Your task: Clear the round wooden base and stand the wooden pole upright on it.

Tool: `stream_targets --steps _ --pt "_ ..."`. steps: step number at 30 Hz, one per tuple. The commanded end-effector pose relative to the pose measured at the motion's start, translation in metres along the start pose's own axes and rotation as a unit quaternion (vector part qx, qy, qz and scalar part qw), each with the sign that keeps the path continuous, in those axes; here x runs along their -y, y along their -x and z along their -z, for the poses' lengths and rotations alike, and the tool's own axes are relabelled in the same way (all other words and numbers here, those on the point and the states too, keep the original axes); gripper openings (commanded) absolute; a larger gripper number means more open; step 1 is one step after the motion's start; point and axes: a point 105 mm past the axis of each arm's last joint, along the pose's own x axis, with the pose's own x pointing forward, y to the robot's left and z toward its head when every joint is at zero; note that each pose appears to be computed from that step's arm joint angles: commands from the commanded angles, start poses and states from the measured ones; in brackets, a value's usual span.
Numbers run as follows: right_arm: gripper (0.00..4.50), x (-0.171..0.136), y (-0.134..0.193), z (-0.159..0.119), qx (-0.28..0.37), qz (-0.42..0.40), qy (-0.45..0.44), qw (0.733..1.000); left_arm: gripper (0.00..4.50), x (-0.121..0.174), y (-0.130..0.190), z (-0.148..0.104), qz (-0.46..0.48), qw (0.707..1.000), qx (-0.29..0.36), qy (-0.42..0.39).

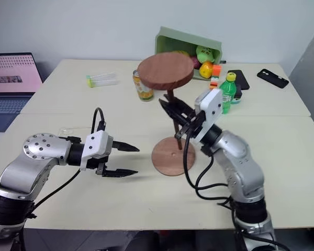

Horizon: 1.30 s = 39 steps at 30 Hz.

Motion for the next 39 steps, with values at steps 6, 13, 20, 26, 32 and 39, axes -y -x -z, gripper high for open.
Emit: stream_targets --steps 6,13,20,26,32,39 --pt "0.25 -0.008 -0.005 0.005 0.034 0.001 0.020 0.999 3.48 -0.004 0.002 0.002 -0.021 0.999 -0.033 -0.015" --pt "0.25 -0.006 -0.003 0.020 0.022 0.004 0.023 0.999 3.48 -0.007 0.000 -0.002 -0.027 0.999 -0.031 -0.008" --pt "0.25 -0.003 -0.002 0.026 0.021 0.015 0.025 0.999 3.48 -0.006 -0.003 -0.006 -0.023 0.999 -0.021 -0.008" --pt "0.25 -0.006 -0.003 0.029 0.020 0.012 0.026 0.999 3.48 -0.006 -0.004 -0.004 -0.019 0.999 -0.025 -0.013" --pt "0.25 -0.012 -0.002 0.037 0.012 0.004 0.023 1.000 3.48 -0.009 -0.005 -0.001 -0.019 0.999 -0.028 -0.011" --pt "0.25 -0.014 0.001 0.045 0.002 -0.001 0.021 1.000 3.48 -0.009 -0.005 0.002 -0.019 0.999 -0.029 -0.011"
